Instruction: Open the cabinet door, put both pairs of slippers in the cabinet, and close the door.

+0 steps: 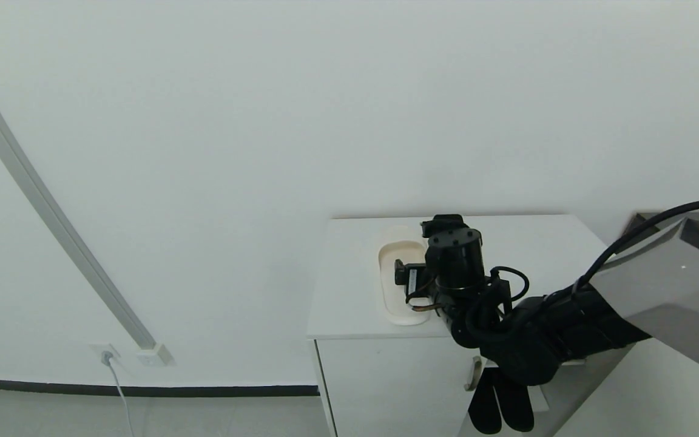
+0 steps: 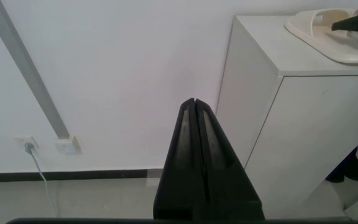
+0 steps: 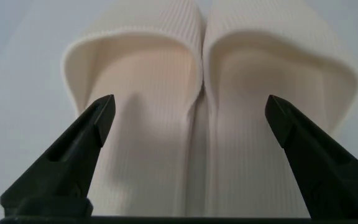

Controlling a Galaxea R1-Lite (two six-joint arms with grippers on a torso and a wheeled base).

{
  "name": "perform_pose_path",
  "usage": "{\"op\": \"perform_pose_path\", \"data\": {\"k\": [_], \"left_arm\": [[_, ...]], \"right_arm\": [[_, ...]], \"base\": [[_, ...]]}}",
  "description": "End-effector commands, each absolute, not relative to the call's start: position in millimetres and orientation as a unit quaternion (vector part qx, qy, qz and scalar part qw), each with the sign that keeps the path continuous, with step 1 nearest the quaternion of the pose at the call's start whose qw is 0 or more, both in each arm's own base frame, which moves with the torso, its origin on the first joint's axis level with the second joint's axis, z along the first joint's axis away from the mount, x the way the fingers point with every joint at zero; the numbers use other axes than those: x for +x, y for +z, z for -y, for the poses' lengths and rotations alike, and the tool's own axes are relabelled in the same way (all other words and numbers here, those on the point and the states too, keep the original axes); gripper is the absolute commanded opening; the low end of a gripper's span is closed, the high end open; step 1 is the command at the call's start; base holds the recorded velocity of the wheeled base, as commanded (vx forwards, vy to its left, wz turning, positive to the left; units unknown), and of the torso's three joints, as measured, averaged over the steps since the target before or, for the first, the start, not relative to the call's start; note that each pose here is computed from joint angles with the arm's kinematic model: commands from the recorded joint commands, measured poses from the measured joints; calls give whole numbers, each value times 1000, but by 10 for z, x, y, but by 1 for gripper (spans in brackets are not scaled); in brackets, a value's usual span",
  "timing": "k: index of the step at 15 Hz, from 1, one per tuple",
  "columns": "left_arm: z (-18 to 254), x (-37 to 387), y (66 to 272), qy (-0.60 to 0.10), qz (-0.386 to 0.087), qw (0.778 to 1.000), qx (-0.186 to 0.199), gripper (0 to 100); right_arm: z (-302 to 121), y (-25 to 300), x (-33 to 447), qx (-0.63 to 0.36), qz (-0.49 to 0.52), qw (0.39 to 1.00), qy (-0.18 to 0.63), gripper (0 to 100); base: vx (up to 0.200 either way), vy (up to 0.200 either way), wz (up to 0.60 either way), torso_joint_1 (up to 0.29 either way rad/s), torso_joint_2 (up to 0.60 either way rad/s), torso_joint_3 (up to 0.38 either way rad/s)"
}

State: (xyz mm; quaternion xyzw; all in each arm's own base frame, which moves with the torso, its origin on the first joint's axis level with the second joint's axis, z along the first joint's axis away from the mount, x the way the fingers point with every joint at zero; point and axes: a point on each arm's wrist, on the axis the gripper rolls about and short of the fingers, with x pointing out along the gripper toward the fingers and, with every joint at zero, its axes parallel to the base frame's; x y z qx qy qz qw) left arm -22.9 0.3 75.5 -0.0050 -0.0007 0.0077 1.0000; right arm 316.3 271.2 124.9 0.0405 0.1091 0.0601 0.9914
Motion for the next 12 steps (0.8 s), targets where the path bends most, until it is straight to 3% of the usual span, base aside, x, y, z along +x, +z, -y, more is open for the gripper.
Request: {"op": "perform_pose_path", "data": {"k": [1, 12], "left_arm": [[-3, -228, 755, 8, 0, 1000, -5, 0], [-3, -228, 755, 8, 0, 1000, -5, 0]], "right_arm": [[-2726, 1204, 3269, 38, -109, 992, 59, 100], [-2791, 1135, 3667, 35, -108, 992, 46, 100]], "base": [[0, 0, 0, 0, 0, 0], [0, 0, 0, 0, 0, 0]]}}
